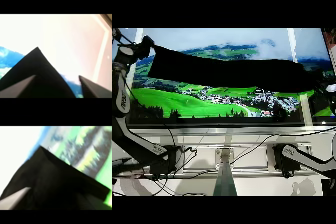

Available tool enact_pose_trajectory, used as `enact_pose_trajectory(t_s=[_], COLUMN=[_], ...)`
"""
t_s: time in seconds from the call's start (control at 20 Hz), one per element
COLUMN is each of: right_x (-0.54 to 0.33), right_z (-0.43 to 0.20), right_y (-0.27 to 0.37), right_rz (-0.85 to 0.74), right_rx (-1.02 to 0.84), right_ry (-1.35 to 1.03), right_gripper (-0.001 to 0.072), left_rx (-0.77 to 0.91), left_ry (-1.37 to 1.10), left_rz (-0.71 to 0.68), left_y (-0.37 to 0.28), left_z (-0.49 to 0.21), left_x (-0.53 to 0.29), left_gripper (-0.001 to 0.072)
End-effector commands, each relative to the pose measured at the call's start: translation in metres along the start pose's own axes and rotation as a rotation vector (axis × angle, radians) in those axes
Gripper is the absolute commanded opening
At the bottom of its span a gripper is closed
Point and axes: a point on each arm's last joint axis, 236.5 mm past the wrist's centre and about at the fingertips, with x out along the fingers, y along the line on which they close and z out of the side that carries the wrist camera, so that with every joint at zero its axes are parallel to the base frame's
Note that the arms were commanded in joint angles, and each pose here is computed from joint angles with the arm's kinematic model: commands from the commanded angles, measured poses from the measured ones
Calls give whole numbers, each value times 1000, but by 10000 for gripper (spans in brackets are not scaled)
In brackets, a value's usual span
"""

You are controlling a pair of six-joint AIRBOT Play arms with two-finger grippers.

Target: Fold the clothes and pants, and hang the long-sleeved shirts on hangers.

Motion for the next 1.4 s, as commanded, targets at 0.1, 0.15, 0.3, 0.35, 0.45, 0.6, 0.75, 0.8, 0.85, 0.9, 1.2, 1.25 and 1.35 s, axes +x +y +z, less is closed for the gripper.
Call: enact_pose_trajectory(t_s=[0.1,0.15,0.3,0.35,0.45,0.6,0.75,0.8,0.85,0.9,1.2,1.25,1.35], right_x=[8,7,7,7,7,7,7,7,7,7,7,7,7], right_z=[2,0,-11,-14,-16,-17,-18,-18,-18,-18,-18,-18,-18], right_y=[18,18,16,15,13,10,8,8,8,8,8,8,8], right_rz=[28,27,19,15,6,-6,-11,-11,-11,-11,-13,-13,-15], right_rx=[-51,-65,-108,-126,-168,-236,-259,-260,-260,-261,-267,-268,-279], right_ry=[-65,-53,-9,4,16,21,25,25,24,24,25,24,24], right_gripper=[689,688,682,682,682,682,682,682,681,681,681,681,681], left_rx=[89,80,13,-57,-122,-165,-289,-297,-300,-323,-352,-347,-332], left_ry=[-26,5,181,260,405,493,477,477,482,484,361,339,317], left_rz=[-22,-20,2,32,111,158,212,221,227,231,199,199,194], left_y=[-16,-9,27,47,83,107,119,122,124,124,116,115,113], left_z=[10,12,-3,-14,-43,-81,-108,-115,-120,-125,-117,-113,-109], left_x=[-2,-10,-37,-46,-65,-70,-58,-55,-52,-47,-15,-12,-10], left_gripper=[713,710,680,601,575,575,576,577,576,579,354,163,8])
